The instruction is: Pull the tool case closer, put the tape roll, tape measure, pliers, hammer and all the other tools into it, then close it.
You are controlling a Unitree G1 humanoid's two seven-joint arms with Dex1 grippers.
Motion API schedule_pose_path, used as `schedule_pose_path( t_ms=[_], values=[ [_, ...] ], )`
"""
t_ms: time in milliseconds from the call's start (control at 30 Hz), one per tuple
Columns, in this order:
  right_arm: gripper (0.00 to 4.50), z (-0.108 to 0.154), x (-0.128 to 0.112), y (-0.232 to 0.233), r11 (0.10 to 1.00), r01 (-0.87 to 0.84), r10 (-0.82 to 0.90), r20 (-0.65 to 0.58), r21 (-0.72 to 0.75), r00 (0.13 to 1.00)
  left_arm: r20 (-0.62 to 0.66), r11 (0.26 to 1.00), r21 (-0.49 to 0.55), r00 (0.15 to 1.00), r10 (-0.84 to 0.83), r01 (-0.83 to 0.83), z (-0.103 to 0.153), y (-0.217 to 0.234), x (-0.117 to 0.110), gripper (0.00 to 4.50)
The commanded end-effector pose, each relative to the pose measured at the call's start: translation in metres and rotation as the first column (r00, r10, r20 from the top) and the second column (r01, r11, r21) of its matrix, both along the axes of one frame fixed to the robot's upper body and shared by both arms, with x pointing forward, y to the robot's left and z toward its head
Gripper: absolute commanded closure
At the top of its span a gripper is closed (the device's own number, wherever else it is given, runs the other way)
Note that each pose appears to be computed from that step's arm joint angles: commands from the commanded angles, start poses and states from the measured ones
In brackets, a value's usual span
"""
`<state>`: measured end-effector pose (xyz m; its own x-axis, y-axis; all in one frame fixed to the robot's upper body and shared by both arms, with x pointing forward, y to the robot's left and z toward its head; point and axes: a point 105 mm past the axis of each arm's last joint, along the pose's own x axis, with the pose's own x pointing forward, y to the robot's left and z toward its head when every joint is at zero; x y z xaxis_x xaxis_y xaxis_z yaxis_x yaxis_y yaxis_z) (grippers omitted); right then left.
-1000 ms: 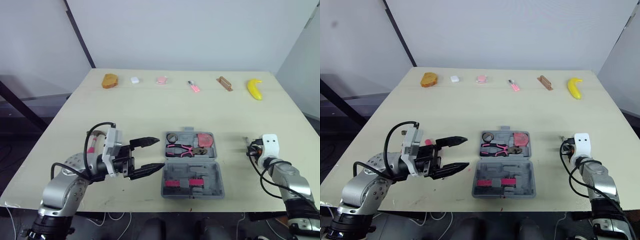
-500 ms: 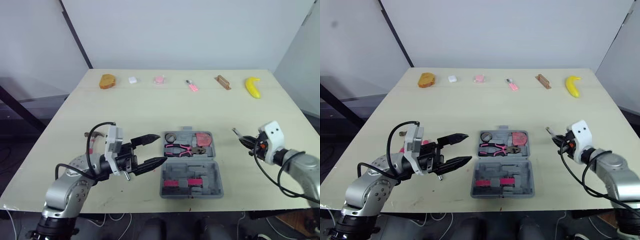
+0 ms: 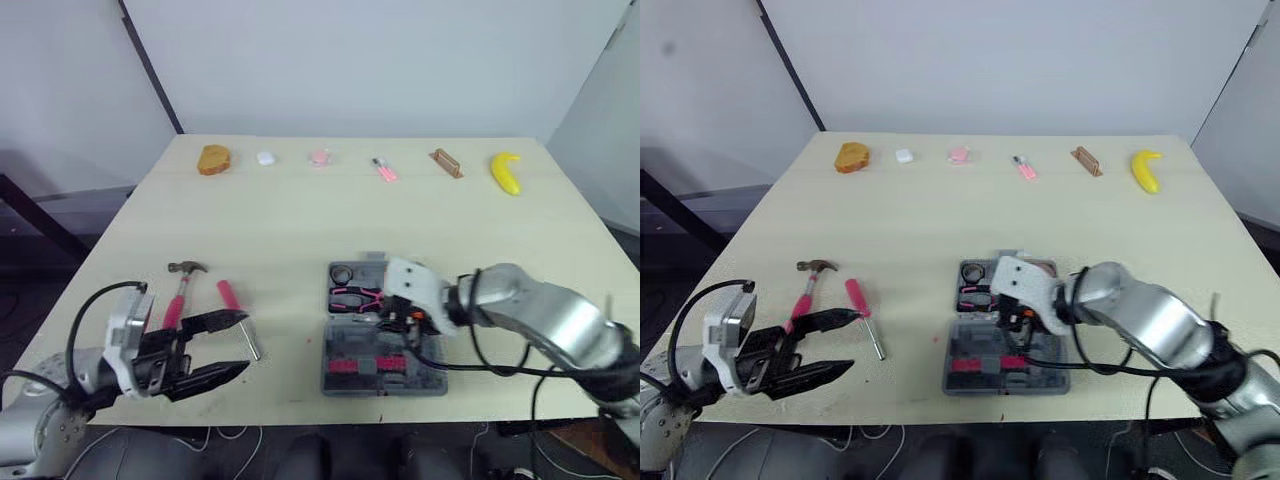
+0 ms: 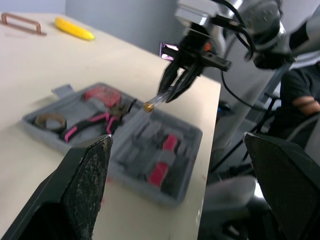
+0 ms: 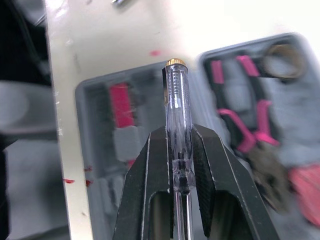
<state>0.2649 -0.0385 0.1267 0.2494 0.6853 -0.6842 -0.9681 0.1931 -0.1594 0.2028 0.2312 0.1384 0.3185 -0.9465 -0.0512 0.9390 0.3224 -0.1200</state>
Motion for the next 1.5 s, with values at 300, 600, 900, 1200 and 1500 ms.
schedule_pose_path(
  t_ms=[300, 600, 900, 1200, 1500],
  values=[
    [4.46, -0.026, 0.014, 0.020, 0.991, -0.020, 0.025, 0.034, -0.135, 0.999, 0.042, 0.999, 0.046, 0.999, -0.019, 0.017, 0.003, 0.001, -0.007, 0.00],
    [4.46, -0.031, 0.020, 0.023, 0.987, -0.016, 0.026, 0.059, -0.163, 0.998, 0.048, 0.999, 0.046, 0.999, -0.020, 0.018, 0.004, -0.002, -0.005, 0.00],
    [4.46, -0.031, 0.027, 0.027, 0.986, -0.021, 0.034, 0.078, -0.167, 0.996, 0.052, 0.999, 0.047, 0.998, -0.027, 0.024, 0.001, -0.005, -0.003, 0.00],
    [4.46, -0.031, 0.027, 0.028, 0.980, -0.074, 0.095, 0.107, -0.187, 0.990, 0.050, 0.999, 0.038, 0.998, -0.027, 0.025, -0.001, -0.009, -0.003, 0.00],
    [4.46, -0.032, 0.029, 0.032, 0.976, -0.102, 0.127, 0.118, -0.193, 0.985, 0.052, 0.999, 0.032, 0.998, -0.025, 0.023, -0.003, -0.011, -0.002, 0.00]
  ],
)
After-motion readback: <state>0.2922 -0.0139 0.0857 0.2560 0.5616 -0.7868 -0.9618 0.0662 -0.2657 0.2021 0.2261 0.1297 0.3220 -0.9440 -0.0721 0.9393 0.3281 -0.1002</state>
